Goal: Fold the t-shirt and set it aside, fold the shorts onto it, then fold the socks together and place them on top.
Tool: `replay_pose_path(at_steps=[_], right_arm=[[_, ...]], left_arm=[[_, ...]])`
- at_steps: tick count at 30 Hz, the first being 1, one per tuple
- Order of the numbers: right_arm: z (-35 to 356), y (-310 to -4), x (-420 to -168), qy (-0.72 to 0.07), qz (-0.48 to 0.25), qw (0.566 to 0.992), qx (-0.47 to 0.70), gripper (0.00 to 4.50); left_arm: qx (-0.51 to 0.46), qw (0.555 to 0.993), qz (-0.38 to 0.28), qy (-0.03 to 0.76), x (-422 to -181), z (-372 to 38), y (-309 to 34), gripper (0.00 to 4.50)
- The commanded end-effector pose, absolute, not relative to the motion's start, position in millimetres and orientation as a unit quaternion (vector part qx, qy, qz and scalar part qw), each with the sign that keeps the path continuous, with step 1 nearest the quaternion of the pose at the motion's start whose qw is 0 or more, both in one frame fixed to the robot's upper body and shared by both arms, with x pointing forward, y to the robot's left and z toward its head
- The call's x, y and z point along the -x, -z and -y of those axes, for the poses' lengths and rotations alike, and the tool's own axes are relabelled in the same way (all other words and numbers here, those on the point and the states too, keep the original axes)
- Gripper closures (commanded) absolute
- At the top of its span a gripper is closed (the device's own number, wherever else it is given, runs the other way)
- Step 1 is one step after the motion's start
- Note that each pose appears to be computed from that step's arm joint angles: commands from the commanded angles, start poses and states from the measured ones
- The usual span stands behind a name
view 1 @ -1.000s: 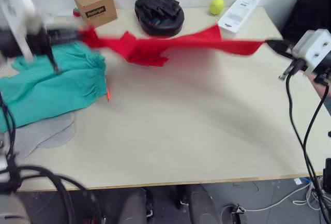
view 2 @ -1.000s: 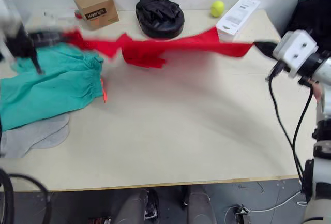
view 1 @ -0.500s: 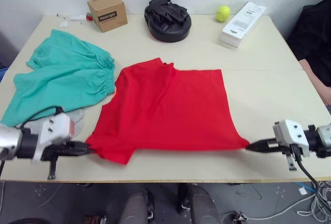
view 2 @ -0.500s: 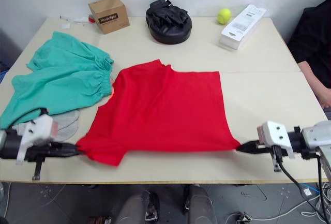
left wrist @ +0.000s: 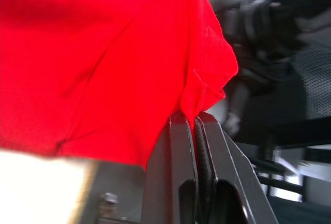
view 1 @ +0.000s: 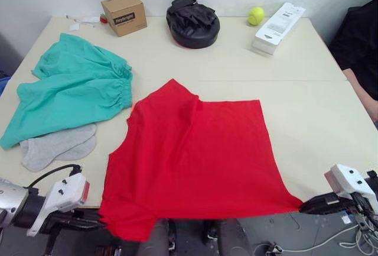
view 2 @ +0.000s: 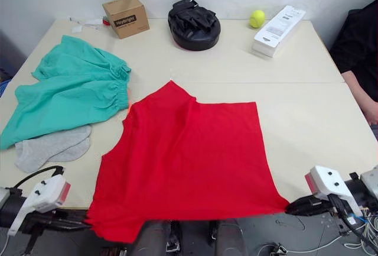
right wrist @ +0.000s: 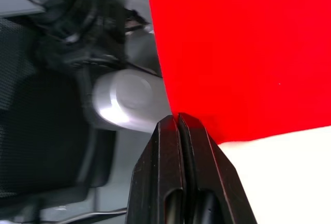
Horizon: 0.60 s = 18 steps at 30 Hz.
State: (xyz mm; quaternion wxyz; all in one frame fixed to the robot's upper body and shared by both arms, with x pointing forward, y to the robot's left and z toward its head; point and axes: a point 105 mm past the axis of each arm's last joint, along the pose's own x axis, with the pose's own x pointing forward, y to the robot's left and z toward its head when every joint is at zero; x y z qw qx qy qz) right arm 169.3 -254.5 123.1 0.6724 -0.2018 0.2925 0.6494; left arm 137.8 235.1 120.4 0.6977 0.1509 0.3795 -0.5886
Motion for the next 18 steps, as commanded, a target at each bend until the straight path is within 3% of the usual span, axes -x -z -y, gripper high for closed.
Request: replay_pose_path(at_steps=[1, 5, 10, 14, 18], right_arm=[[249.2, -140.1, -171.3, -0.662, -0.275, 0.671, 0.191, 4.47], [248.3, -146.7, -185.9, -0.643, -0.264, 0.698, 0.172, 4.47], [250.6, -158.8, -208.4, -0.632, -0.273, 0.719, 0.099, 4.47], [250.8, -151.0, -240.0, -0.61, -0.287, 0.735, 0.069, 4.47], [251.3, -141.7, -257.3, -0.596, -0.299, 0.742, 0.064, 4.47]], left_arm=[[-0.168, 0.706, -0.362, 0.585, -148.8, -237.3, -135.2, 4.5], [-0.157, 0.739, -0.331, 0.565, -176.0, -240.4, -152.0, 4.5], [-0.065, 0.762, -0.312, 0.564, -208.5, -236.2, -177.6, 4.5], [-0.081, 0.789, -0.316, 0.52, -247.1, -240.1, -162.2, 4.5], [-0.108, 0.808, -0.336, 0.471, -268.7, -249.4, -138.3, 4.5]])
